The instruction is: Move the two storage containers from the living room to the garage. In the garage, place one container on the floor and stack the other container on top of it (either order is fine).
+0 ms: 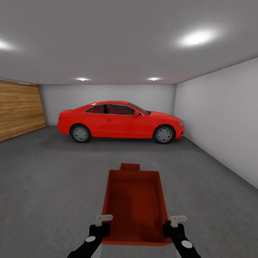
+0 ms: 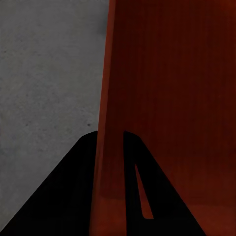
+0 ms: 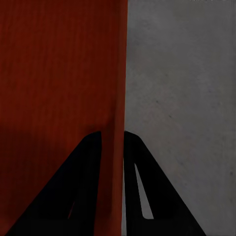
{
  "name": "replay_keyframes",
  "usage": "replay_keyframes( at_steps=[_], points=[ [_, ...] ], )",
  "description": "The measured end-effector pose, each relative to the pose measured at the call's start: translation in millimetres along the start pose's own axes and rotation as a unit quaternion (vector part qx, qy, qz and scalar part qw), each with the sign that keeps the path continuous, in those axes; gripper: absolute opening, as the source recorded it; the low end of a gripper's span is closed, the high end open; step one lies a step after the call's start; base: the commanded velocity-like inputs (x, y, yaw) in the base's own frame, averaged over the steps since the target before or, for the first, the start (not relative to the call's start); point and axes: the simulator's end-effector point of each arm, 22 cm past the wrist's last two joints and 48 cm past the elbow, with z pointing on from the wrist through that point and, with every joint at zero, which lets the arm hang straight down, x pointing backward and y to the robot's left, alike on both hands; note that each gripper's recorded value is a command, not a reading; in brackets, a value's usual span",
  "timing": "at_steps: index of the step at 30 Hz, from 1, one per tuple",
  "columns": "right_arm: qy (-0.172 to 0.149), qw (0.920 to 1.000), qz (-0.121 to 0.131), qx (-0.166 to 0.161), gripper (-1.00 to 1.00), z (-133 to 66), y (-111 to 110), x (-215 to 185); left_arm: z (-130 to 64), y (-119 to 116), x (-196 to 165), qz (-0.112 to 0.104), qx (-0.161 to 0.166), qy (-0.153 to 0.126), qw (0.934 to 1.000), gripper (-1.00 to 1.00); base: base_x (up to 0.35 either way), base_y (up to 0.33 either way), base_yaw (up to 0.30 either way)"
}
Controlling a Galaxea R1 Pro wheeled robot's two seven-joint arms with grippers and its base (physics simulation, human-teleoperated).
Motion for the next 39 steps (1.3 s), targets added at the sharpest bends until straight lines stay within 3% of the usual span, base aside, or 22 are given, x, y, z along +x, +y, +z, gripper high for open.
replay_keyframes(
  at_steps=[8, 39],
  points=[
    [-0.002, 1.0000, -0.001, 0.000, -1.00, 0.1, 0.1, -1.7, 0.2, 0.1, -1.5, 0.000, 0.000, -0.002, 1.0000, -1.00, 0.233, 0.000, 0.000],
    [0.000, 1.0000, -0.001, 0.000, -1.00, 0.2, 0.2, 0.0, 0.2, 0.3, 0.0, 0.000, 0.000, 0.000, 1.0000, -1.00, 0.003, 0.024, 0.000]
  ],
)
